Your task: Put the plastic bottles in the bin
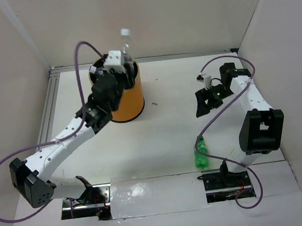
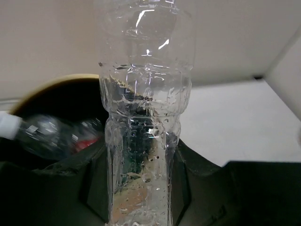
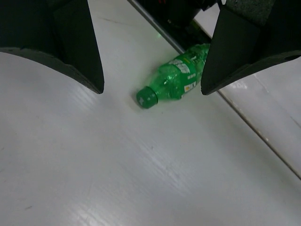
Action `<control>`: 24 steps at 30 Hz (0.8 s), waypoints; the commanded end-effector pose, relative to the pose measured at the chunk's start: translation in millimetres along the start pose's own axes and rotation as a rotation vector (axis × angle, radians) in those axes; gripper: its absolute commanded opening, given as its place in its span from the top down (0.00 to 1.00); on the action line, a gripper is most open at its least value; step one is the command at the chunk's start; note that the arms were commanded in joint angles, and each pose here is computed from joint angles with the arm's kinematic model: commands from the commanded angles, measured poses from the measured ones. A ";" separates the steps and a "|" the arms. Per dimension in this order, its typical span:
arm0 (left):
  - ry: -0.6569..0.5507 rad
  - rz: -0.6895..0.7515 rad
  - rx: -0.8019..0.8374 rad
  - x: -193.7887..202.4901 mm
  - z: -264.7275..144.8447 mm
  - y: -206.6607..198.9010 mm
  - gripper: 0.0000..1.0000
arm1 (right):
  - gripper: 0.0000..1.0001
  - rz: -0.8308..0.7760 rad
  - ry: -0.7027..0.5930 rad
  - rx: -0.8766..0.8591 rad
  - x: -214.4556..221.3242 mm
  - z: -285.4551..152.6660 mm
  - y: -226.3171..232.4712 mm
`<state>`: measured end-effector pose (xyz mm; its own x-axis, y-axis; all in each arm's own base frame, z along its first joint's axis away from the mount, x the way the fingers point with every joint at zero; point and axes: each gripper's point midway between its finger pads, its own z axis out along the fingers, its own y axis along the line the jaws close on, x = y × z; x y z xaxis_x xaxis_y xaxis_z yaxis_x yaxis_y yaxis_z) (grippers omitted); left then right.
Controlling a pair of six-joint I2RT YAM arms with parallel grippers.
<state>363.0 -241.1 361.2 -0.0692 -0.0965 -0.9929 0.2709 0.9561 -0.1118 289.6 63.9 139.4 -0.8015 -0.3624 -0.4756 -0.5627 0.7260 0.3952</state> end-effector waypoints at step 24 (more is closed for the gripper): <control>-0.103 0.103 -0.212 -68.1 6.3 69.4 0.00 | 0.01 0.140 0.637 -0.070 119.8 57.5 22.5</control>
<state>432.1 -176.4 351.8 -0.1164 0.0274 -0.9928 0.0453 0.9987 0.0223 194.8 78.1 49.1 -0.8078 -0.5856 0.0674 -0.4669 0.7054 0.5332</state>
